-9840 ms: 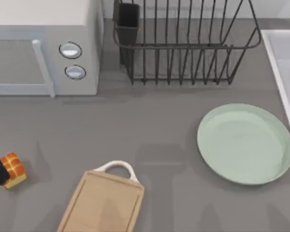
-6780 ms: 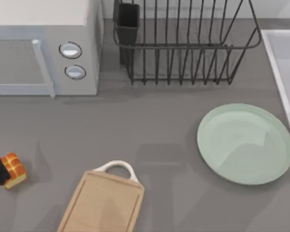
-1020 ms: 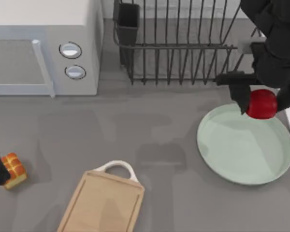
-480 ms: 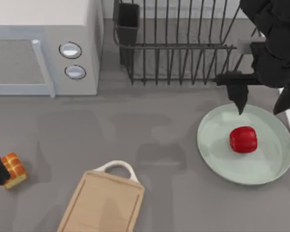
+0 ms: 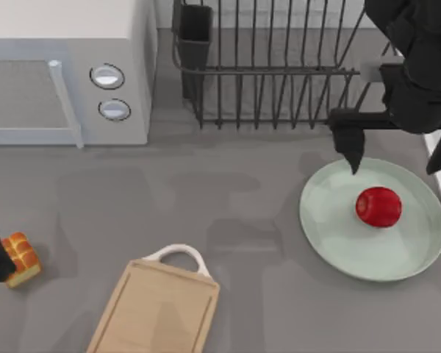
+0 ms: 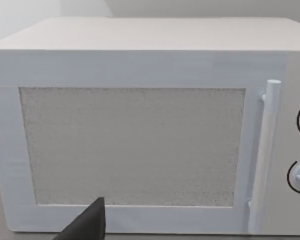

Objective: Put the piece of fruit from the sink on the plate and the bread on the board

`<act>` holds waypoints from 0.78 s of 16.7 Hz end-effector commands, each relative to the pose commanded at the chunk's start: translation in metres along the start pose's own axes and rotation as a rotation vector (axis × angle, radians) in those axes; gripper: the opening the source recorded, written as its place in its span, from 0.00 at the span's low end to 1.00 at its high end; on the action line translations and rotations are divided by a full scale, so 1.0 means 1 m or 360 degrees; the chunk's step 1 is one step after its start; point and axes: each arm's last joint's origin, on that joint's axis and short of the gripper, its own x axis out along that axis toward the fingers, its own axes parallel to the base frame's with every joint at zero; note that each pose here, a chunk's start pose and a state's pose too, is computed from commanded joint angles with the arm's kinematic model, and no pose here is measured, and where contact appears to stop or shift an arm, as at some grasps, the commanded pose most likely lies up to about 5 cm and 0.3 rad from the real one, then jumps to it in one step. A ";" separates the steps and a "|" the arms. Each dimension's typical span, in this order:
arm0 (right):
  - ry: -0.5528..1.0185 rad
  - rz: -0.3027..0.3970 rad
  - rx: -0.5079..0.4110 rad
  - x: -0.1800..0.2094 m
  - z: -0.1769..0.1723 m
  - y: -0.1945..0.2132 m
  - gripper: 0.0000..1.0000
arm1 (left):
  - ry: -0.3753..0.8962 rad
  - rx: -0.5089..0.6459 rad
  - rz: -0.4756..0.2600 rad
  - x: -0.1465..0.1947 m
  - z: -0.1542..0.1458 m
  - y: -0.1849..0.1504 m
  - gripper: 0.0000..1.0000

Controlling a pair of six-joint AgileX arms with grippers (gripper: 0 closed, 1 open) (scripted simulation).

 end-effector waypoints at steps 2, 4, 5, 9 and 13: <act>0.0000 0.0000 0.0003 0.000 0.000 -0.001 1.00 | 0.0000 0.0000 0.0000 0.000 0.000 0.000 1.00; -0.0013 0.0005 0.0003 -0.002 -0.001 -0.002 1.00 | 0.0000 0.0000 0.0000 0.000 0.000 0.000 1.00; -0.0040 0.0015 0.0003 -0.005 -0.003 -0.004 1.00 | 0.0000 0.0000 0.0000 0.000 0.000 0.000 1.00; -0.0260 0.0089 0.0001 -0.024 -0.028 -0.027 1.00 | 0.0000 0.0000 0.0000 0.000 0.000 0.000 1.00; -0.0667 0.0184 -0.0002 -0.046 -0.081 -0.063 1.00 | 0.0000 0.0000 0.0000 0.000 0.000 0.000 1.00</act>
